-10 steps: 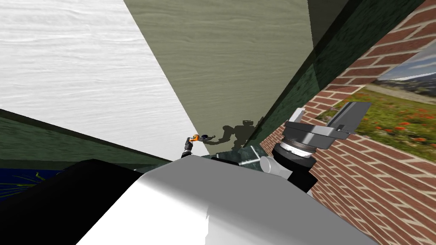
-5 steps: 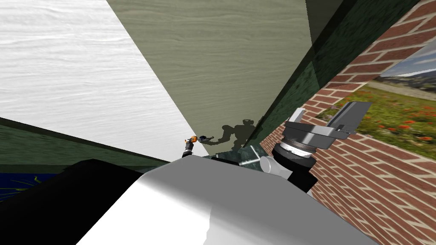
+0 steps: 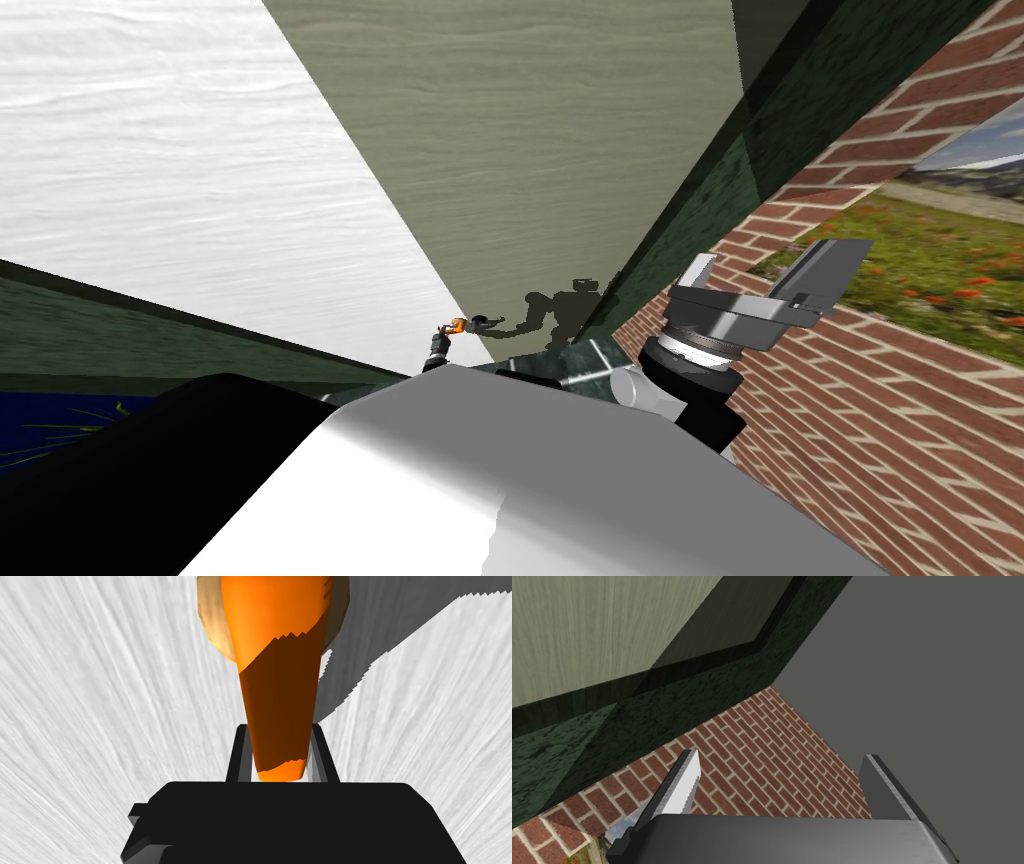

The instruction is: Pull the door open

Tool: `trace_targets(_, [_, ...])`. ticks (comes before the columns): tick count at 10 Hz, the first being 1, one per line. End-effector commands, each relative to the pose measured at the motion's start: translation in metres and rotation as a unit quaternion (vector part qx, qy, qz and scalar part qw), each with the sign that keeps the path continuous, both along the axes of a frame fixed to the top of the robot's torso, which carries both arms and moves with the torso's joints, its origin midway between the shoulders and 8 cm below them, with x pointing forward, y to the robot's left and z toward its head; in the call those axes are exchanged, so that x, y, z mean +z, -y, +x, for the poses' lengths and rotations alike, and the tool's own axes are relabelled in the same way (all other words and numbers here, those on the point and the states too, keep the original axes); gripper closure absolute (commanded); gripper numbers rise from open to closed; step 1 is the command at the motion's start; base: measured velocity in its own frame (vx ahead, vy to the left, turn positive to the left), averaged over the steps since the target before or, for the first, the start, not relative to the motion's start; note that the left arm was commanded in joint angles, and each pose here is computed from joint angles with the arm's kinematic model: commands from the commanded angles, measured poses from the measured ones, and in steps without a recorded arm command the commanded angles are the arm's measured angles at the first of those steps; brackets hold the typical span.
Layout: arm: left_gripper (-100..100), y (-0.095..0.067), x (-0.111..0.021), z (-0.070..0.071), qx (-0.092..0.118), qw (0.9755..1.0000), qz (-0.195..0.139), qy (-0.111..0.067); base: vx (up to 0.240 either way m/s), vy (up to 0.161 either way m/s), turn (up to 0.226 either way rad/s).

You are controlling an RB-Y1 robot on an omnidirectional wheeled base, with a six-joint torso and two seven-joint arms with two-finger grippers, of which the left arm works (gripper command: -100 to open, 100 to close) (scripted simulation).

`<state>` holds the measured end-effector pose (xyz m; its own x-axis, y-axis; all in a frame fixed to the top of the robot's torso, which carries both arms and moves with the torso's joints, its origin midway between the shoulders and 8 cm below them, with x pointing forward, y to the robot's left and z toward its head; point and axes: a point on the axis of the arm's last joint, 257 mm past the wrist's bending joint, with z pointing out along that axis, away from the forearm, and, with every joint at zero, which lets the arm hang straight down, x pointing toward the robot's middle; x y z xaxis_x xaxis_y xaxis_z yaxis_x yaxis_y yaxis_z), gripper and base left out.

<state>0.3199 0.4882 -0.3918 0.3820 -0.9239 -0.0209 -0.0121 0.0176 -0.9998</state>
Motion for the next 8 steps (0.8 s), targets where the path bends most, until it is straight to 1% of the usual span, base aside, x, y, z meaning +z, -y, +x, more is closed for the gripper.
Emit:
trace_targets(1, [100, -0.011, -0.006, -0.010, 0.011, 0.9999, 0.003, -0.007, -0.069, 0.027, -0.020])
trace_targets(2, [100, -0.018, -0.007, -0.016, 0.016, 0.9998, 0.005, -0.011, -0.051, 0.002, 0.021])
trace_targets(3, [100, -0.018, -0.007, -0.016, 0.016, 0.9998, 0.005, -0.011, -0.035, 0.001, 0.019])
trace_targets(4, [100, -0.033, -0.007, -0.030, 0.027, 0.9994, 0.011, -0.019, -0.068, -0.034, 0.041])
trace_targets(7, [100, -0.048, -0.006, -0.044, 0.032, 0.9990, 0.016, -0.026, -0.105, -0.035, 0.017])
trace_targets(8, [-100, -0.034, -0.007, -0.031, 0.014, 0.9997, 0.012, -0.017, -0.159, -0.069, -0.069])
